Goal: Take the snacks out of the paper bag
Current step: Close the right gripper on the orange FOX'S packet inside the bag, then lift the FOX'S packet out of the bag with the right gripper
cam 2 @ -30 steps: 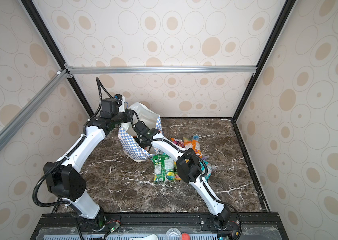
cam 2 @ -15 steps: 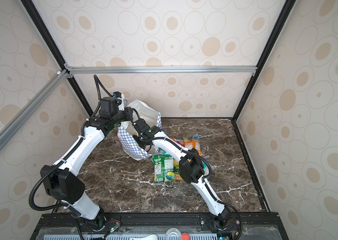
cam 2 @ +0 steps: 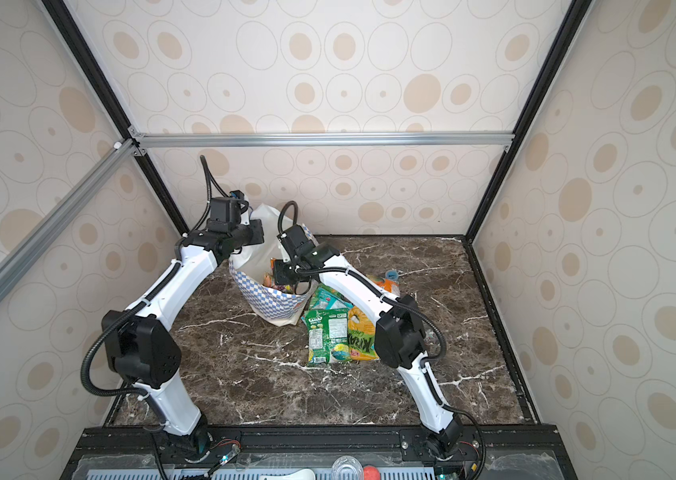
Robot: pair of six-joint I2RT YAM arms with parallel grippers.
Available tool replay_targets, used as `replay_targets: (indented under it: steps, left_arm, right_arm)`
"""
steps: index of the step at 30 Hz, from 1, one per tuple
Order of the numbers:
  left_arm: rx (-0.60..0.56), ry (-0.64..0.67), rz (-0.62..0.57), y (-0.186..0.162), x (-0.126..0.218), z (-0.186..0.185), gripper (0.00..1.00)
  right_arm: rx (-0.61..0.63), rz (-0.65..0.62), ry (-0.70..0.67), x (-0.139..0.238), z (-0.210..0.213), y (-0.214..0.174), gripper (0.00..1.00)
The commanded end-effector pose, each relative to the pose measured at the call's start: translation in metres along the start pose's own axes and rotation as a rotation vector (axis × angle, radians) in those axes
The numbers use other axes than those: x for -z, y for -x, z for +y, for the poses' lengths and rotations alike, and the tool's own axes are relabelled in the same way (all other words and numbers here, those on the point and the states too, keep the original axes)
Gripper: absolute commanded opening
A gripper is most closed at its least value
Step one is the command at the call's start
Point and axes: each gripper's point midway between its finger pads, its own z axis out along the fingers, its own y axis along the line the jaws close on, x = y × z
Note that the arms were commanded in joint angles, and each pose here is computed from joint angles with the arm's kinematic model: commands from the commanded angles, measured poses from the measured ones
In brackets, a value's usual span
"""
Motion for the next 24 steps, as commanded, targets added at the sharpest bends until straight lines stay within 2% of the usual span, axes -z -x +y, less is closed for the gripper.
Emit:
replay_targets:
  steps: [1, 13, 20, 24]
  left_arm:
    - [-0.047, -0.006, 0.075, -0.021, -0.007, 0.002, 0.00]
    - [-0.049, 0.005, 0.073, -0.019, -0.010, 0.004, 0.00]
    - [-0.093, 0.110, 0.093, -0.026, -0.008, 0.023, 0.00]
    - [-0.100, 0.142, 0.102, -0.031, -0.007, 0.030, 0.00]
  right_arm:
    - [0.110, -0.164, 0.199, 0.062, 0.065, 0.043, 0.00]
    - [0.168, -0.303, 0.234, 0.099, 0.088, 0.075, 0.00]
    - [0.218, -0.465, 0.306, 0.148, 0.115, 0.104, 0.00]
    - [0.233, -0.512, 0.334, 0.172, 0.126, 0.110, 0.00]
